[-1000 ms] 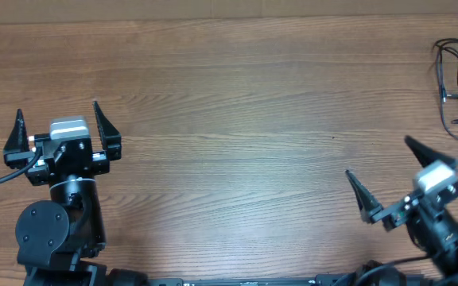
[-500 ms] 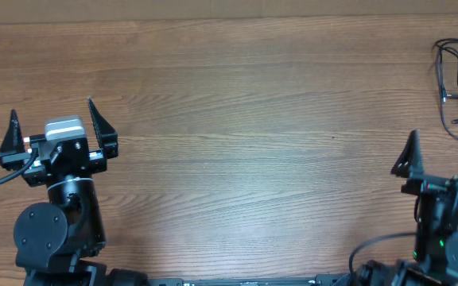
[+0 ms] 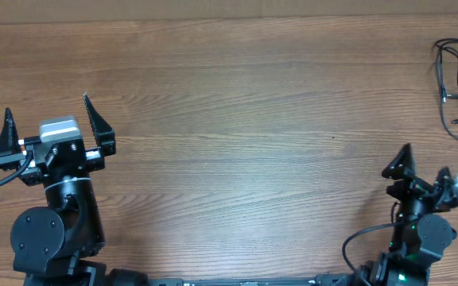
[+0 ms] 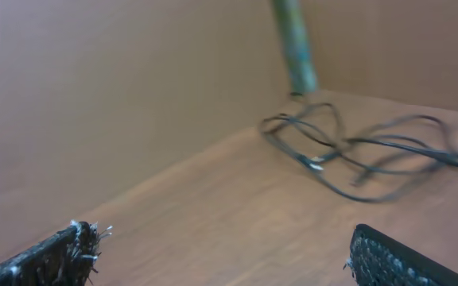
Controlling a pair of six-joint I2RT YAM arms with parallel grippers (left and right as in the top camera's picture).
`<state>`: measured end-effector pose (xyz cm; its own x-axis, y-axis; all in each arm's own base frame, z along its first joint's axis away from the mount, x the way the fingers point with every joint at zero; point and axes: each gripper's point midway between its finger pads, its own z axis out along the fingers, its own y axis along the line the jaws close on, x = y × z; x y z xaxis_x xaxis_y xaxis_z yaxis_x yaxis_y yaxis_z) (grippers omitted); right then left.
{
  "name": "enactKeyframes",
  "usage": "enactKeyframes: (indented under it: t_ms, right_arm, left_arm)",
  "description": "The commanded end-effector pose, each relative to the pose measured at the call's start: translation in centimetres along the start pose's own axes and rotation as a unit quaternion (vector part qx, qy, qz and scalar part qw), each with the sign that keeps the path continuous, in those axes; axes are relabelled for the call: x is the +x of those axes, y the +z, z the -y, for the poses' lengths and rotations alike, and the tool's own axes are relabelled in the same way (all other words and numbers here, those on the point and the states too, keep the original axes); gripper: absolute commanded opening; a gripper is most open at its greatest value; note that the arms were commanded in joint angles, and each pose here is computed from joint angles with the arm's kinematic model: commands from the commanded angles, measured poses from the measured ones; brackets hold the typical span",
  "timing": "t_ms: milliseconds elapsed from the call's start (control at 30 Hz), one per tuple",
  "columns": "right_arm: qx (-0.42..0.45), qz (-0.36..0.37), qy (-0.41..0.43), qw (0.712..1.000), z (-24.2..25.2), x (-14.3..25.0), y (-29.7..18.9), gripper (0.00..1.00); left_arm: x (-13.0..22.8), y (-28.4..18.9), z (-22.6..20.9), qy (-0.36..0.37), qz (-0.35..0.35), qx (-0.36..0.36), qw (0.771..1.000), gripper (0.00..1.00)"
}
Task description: Untangle cables
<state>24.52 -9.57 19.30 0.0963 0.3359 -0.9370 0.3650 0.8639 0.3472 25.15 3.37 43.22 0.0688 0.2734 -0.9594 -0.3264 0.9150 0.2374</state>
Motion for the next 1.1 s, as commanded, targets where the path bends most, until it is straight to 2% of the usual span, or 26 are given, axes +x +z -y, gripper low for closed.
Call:
enactKeyframes:
  t_ms: [0, 300, 500, 633, 733, 833, 967, 1067]
  right_arm:
    - [-0.049, 0.021, -0.03, 0.998, -2.5, -0.6, -0.8, 1.0]
    - [-0.101, 0.082, -0.019, 0.991, -5.6, -3.0, -3.4, 1.0]
    - [-0.125, 0.088, -0.005, 0.988, -7.1, -3.2, -4.0, 1.0]
    - [-0.136, 0.049, -0.016, 0.989, -7.6, -1.2, -4.0, 1.0]
    - [-0.111, -0.037, -0.053, 0.992, -6.3, 3.2, -3.6, 1.0]
    - [-0.093, -0.09, -0.052, 0.99, -5.2, 5.8, -3.8, 1.0]
    - [-0.078, -0.12, -0.117, 0.983, -4.2, 6.9, -4.2, 1.0]
    - [-0.046, -0.124, -0.127, 0.983, -3.0, 6.9, -4.2, 1.0]
  left_arm:
    - [-0.1, -0.1, -0.6, 0.004, 0.002, -0.013, 1.0, 1.0]
    - [-0.1, -0.1, -0.6, 0.004, 0.001, -0.012, 1.0, 1.0]
    - [0.0, -0.1, -0.5, 0.005, 0.0, -0.012, 1.0, 1.0]
    - [0.3, -0.1, -0.5, 0.008, -0.005, -0.01, 1.0, 1.0]
    - [0.4, -0.1, -0.4, 0.009, -0.008, -0.009, 1.0, 1.0]
    - [0.4, -0.1, -0.4, 0.009, -0.008, -0.009, 1.0, 1.0]
    - [0.7, -0.1, -0.3, 0.012, -0.013, -0.007, 1.0, 1.0]
    - [0.7, -0.1, -0.3, 0.013, -0.014, -0.007, 1.0, 1.0]
